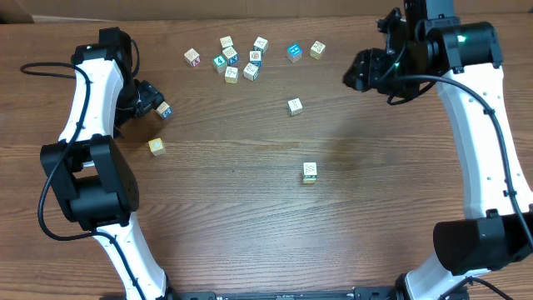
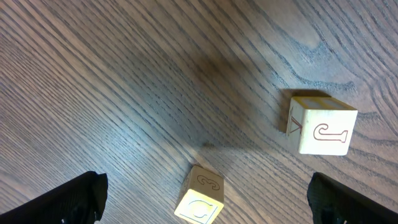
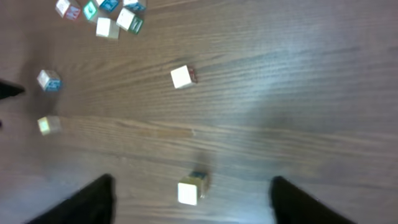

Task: Form a tower
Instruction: 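Reach the right gripper forward and left toward the block cluster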

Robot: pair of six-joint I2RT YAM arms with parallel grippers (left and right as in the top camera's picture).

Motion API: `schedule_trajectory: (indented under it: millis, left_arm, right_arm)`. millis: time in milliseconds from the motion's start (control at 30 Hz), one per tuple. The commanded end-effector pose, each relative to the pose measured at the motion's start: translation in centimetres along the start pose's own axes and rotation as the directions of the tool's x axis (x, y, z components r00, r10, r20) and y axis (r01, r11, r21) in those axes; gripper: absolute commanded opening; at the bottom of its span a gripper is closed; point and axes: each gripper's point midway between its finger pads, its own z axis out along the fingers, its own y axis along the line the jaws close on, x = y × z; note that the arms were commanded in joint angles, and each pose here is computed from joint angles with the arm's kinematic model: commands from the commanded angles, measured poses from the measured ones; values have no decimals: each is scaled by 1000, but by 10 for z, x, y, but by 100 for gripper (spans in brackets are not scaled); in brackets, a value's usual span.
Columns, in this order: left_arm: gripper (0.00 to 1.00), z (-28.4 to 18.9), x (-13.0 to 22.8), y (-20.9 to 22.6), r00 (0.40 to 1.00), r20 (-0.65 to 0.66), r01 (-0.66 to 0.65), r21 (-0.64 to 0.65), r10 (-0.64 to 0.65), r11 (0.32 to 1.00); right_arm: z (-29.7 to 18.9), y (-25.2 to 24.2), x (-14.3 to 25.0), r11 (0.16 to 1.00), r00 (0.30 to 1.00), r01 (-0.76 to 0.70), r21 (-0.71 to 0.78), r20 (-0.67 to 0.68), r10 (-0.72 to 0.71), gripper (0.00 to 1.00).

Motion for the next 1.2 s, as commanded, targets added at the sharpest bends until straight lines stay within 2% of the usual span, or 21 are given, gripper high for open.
schedule_trajectory:
  millis: [0, 200, 667, 867, 1167]
  left_arm:
    - [100, -1, -4, -1, 1000, 15, -18, -5, 18, 1000]
    - [99, -1, -4, -1, 1000, 15, -18, -5, 18, 1000]
    - [100, -1, -4, -1, 1000, 15, -18, -5, 18, 1000]
    - [100, -1, -4, -1, 1000, 15, -18, -5, 18, 1000]
    - [100, -1, -4, -1, 1000, 15, -18, -5, 18, 1000]
  right_arm:
    - [8, 0, 4, 1000, 1000, -7, -7, -12, 7, 88]
    - [23, -4, 3, 999, 999, -43, -6, -12, 43, 91]
    - [36, -14, 5, 992, 992, -119, 42, -43, 121, 88]
    - [68, -3, 6, 998, 995, -51, 48, -84, 55, 88]
    - [136, 15, 2, 977, 994, 98, 191, -74, -85, 91]
